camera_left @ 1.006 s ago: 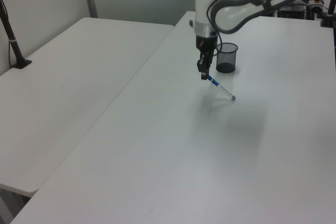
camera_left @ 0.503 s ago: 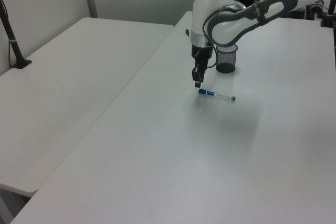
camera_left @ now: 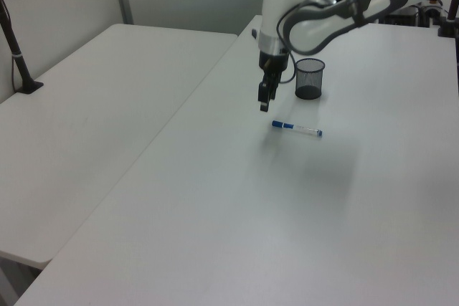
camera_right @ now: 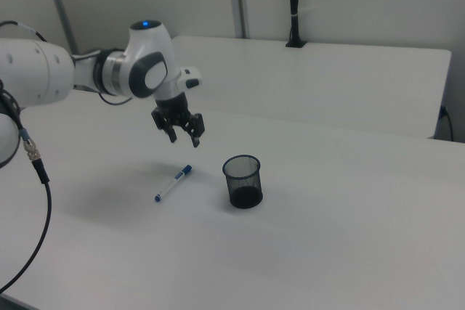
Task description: Remove the marker
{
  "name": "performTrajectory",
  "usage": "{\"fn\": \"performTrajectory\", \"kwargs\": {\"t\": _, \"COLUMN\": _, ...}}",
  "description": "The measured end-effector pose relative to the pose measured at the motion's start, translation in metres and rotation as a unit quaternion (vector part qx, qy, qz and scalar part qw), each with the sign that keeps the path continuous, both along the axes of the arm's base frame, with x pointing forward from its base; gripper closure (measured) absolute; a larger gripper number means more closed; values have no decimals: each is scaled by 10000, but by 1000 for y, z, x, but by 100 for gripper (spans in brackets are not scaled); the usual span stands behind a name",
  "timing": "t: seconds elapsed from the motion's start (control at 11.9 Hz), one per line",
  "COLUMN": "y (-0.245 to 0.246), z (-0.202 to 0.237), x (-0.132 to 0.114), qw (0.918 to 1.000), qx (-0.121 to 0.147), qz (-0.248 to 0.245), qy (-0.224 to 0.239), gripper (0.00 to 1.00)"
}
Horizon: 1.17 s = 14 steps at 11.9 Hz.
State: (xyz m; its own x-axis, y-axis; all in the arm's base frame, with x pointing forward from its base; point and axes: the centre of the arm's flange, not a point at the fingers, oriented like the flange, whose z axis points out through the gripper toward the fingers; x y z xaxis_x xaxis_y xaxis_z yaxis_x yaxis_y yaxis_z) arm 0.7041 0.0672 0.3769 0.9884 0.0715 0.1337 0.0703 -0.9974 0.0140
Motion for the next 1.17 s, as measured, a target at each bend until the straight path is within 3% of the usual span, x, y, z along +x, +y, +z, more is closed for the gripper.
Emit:
{"fn": "performTrajectory", "kwargs": {"t": 0.17, "y": -19, "z": 50, "x": -19, "qw": 9996, "qx": -7, "qz": -108, "qy": 278, "gripper": 0}}
{"fn": "performTrajectory", "kwargs": {"t": 0.42, "y": -63, "z": 145, "x": -72, "qw": 9962, "qx": -13, "qz": -372, "qy": 783, "gripper": 0}}
{"fn": "performTrajectory", "kwargs": {"t": 0.59, "y": -83, "z": 183, "x": -102, "qw": 9950, "qx": 14, "qz": -506, "qy": 861, "gripper": 0}}
{"fn": "performTrajectory", "kwargs": {"t": 0.75, "y": -87, "z": 190, "x": -117, "qw": 9949, "qx": 13, "qz": -513, "qy": 870, "gripper": 0}}
{"fn": "performTrajectory", "kwargs": {"t": 1.17, "y": -94, "z": 193, "x": -128, "qw": 9939, "qx": -44, "qz": -546, "qy": 957, "gripper": 0}}
